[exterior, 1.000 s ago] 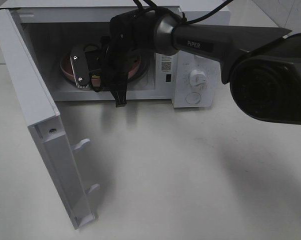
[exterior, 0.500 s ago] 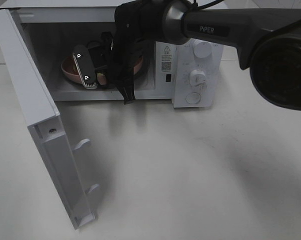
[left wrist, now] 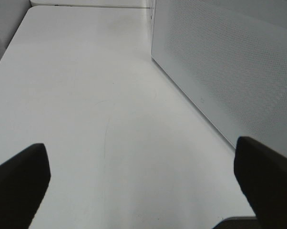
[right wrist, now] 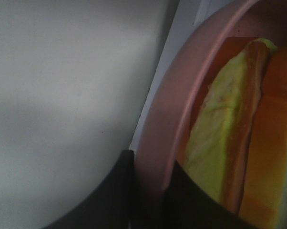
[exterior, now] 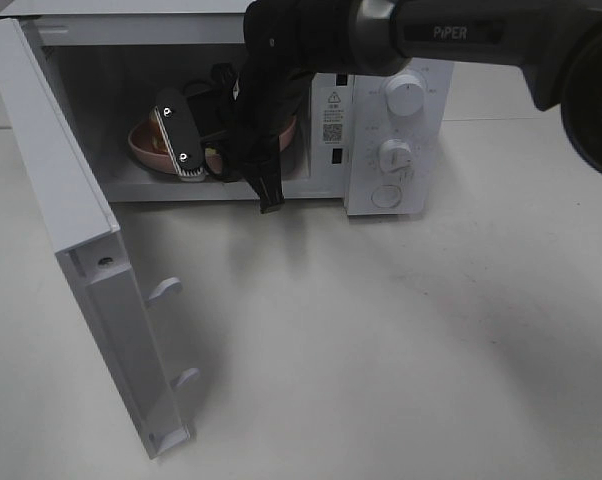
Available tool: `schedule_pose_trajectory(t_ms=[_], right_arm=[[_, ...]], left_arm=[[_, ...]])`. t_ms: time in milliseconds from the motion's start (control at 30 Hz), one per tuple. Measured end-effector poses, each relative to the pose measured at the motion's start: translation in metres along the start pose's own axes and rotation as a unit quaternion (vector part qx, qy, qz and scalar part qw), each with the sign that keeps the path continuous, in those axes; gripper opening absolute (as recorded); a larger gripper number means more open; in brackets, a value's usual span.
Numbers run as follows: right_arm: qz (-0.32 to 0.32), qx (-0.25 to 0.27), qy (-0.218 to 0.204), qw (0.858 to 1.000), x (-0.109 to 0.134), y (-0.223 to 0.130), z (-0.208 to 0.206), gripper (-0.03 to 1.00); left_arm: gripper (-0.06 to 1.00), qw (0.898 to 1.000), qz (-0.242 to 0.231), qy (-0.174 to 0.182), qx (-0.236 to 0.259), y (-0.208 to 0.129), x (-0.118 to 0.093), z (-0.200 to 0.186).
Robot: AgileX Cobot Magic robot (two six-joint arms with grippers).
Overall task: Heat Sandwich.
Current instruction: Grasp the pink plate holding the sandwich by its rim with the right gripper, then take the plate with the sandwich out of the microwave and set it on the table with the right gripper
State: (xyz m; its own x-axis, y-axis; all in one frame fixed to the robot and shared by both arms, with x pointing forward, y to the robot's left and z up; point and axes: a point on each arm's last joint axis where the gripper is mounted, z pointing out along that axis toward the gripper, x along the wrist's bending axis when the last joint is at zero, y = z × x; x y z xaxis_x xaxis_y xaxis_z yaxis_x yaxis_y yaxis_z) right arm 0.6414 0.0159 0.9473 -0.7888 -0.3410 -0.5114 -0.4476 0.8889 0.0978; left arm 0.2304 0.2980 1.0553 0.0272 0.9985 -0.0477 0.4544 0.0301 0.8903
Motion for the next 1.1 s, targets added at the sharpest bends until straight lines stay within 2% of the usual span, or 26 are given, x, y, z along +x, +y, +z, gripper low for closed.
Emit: schedule_pose_trajectory(t_ms=[300,700,1100], right_arm=[[-0.01,-0.002,-0.012,1.0,0.017,-0.004,-0.008,0.14],[-0.051,-0.013,-0.063,0.997,0.044,-0.01,-0.034,0.14],[-0.075,-0.019,-0.079,0.994,0.076,-0.014,-0.051,0.14]], left_arm=[[0.99,1.0,0.0,0.0,0.0,0.0,0.0,0.0],[0.99,1.0,0.0,0.0,0.0,0.0,0.0,0.0],[0.99,1.0,0.0,0.0,0.0,0.0,0.0,0.0]])
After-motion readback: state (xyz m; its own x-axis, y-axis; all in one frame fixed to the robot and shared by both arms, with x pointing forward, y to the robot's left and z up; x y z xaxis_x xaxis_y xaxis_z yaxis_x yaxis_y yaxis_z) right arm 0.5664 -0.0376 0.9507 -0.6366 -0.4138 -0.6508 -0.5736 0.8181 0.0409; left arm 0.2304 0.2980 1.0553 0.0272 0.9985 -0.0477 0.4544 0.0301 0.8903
